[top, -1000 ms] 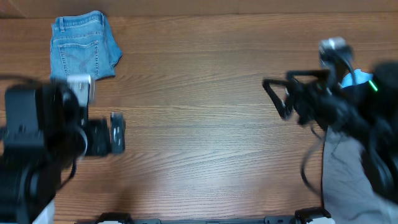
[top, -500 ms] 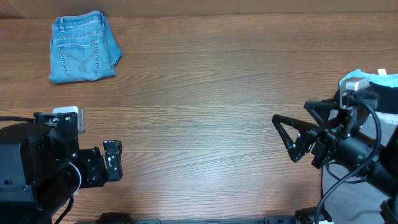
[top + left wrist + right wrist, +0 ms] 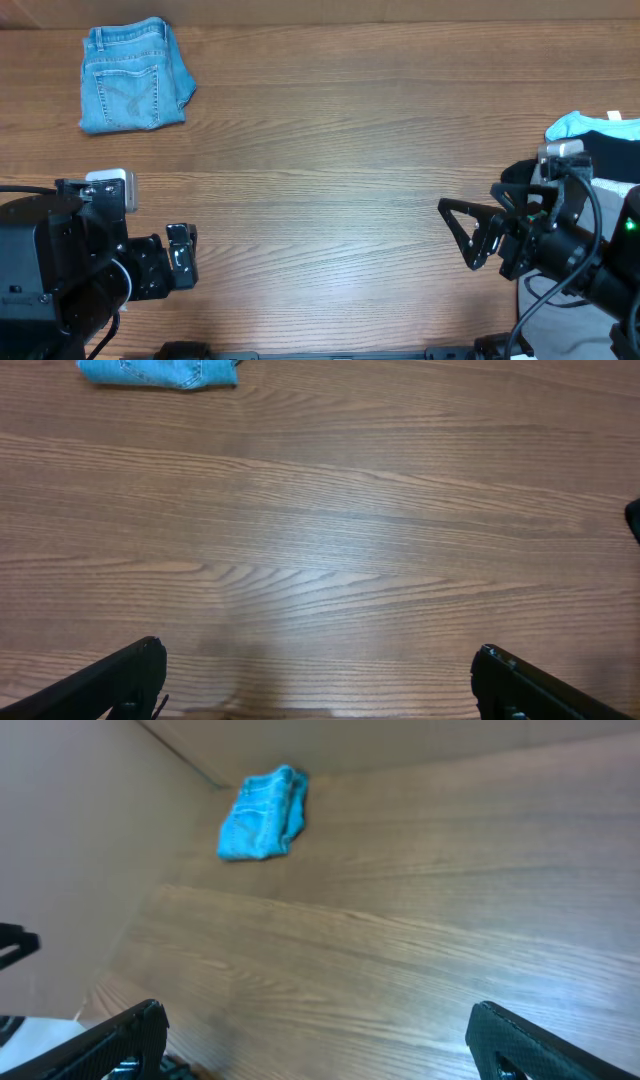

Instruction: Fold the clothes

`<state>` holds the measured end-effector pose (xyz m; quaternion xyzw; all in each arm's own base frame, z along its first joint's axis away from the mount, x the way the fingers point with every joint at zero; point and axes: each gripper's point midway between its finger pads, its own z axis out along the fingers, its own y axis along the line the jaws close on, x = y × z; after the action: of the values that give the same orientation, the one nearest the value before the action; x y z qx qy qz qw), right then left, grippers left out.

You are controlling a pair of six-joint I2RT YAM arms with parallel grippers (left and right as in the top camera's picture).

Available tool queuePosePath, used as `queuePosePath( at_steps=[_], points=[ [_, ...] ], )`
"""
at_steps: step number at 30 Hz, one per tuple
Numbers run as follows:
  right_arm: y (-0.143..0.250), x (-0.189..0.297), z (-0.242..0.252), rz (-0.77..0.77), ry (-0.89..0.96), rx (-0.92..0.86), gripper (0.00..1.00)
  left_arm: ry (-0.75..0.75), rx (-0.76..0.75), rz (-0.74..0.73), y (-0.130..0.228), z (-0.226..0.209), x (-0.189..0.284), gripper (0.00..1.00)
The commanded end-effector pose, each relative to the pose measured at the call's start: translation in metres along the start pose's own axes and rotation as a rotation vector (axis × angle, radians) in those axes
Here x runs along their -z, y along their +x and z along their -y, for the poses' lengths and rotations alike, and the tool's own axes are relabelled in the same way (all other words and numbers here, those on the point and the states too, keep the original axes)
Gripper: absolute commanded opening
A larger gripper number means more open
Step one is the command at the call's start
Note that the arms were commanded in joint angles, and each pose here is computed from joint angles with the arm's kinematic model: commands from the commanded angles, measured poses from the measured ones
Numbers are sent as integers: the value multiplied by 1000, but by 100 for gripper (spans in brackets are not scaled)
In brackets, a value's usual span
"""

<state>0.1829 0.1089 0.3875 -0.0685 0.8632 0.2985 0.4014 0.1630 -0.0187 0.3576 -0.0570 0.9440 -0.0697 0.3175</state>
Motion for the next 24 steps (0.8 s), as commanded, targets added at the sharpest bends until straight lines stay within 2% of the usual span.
queuePosePath(
  at_steps=[1, 4, 7, 10, 13, 18, 24],
  points=[
    [8, 2, 7, -26, 44, -8, 100, 8, 9, -5, 1, 2, -1, 100],
    [13, 3, 17, -44, 96, -21, 100, 8, 9, -5, 1, 2, -1, 100],
    [-3, 5, 39, 34, 226, 4, 100, 8, 9, -6, 1, 2, -1, 100],
    [-29, 9, 46, 174, 283, 159, 100, 8, 9, -6, 1, 2, -1, 100],
    [-36, 8, 45, 279, 277, 325, 100, 8, 9, -5, 1, 2, -1, 100],
    [-13, -6, 68, 383, 299, 363, 100, 8, 9, -5, 1, 2, -1, 100],
    [45, -29, 117, 385, 378, 319, 100, 8, 9, -5, 1, 2, -1, 100]
  ],
)
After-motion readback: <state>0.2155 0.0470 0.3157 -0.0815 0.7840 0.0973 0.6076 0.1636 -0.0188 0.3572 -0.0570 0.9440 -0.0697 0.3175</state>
